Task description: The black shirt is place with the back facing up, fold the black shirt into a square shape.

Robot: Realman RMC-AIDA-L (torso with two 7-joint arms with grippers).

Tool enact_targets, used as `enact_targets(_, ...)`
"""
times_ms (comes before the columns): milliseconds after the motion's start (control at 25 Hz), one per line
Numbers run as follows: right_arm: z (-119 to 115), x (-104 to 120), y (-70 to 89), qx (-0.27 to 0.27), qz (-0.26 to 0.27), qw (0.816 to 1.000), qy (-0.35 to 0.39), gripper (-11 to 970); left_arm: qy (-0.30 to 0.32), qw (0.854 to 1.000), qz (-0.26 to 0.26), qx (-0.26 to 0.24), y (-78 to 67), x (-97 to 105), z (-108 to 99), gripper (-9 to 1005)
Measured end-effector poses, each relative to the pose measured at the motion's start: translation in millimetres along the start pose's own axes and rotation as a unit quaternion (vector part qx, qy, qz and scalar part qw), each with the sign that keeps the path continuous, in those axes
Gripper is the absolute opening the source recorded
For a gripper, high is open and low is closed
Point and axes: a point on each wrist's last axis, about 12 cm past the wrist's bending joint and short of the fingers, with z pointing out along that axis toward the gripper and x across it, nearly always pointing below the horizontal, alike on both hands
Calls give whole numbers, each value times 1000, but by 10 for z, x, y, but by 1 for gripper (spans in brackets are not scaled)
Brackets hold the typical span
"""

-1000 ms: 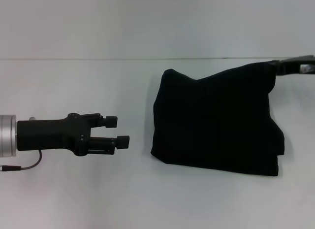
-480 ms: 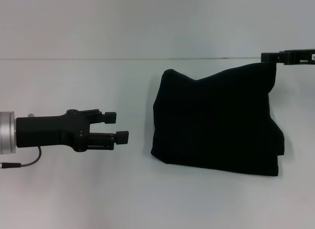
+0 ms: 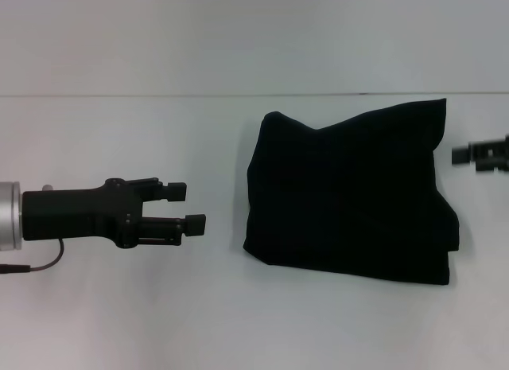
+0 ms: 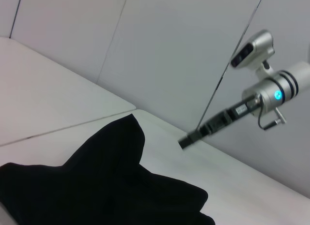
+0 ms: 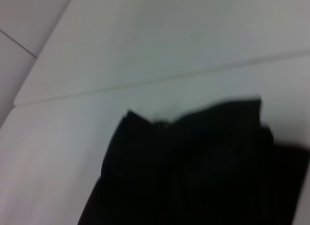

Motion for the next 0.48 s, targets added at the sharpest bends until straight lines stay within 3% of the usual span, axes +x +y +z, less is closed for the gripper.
enact_targets(200,83,264,-128,-19,54,998,34,707,1,1000,3,-1,7,-19,7,867)
enact_targets(480,194,453,-140,-35,78,995,53,699,4,1000,7,-2,10,-29,0,866)
